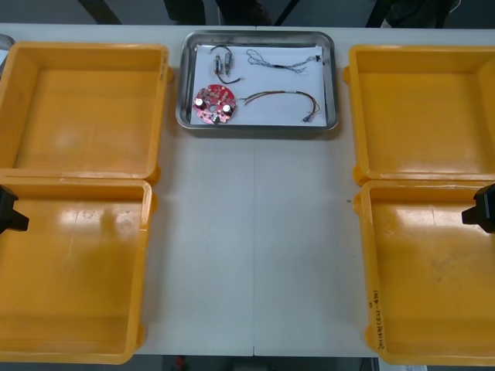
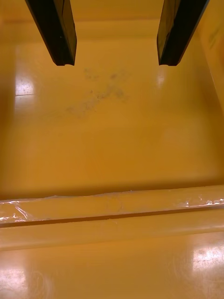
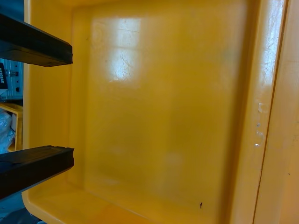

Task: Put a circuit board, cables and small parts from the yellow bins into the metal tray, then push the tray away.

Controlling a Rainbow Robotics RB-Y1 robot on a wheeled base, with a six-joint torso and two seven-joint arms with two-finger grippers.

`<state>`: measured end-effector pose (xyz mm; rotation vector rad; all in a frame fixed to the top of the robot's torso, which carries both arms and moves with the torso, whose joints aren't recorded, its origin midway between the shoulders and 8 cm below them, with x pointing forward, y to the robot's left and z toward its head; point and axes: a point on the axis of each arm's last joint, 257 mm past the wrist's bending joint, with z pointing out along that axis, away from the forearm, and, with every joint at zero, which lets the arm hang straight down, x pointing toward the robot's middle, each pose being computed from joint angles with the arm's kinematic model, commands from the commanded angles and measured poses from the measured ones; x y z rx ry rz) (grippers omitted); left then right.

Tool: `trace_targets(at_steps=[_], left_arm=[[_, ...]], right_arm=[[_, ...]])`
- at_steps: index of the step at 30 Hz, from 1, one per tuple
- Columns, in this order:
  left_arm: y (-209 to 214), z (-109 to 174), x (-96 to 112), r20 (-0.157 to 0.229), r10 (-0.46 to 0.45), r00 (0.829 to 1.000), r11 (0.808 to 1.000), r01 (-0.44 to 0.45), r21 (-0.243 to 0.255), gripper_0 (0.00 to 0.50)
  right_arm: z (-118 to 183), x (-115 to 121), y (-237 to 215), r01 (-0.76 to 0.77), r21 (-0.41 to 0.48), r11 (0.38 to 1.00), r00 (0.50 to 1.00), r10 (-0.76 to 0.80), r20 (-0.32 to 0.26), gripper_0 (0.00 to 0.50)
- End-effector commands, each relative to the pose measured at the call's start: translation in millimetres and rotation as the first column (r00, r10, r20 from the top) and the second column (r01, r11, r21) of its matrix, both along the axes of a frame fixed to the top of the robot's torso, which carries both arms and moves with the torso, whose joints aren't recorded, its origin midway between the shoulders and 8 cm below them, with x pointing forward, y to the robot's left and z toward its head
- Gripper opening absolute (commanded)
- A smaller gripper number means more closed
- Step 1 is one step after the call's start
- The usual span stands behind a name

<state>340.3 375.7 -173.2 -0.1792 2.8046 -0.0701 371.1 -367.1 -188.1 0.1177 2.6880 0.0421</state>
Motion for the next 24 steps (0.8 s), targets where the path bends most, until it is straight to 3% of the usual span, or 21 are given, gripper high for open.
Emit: trace_targets(at_steps=[1,24], left_arm=[[14.8,14.4,1.6,0.032,-0.068,0.997,0.995,0.065,0.079,0.500],[14.8,14.4,1.6,0.032,-0.068,0.997,0.995,0.065,0.079,0.500]], right_arm=[[5.5,-4.3,-15.8,-0.008,-0.049,0.999,1.000,0.008,-0.001,0.500],[5.5,-4.3,-15.8,-0.008,-0.049,0.999,1.000,0.008,-0.001,0.500]])
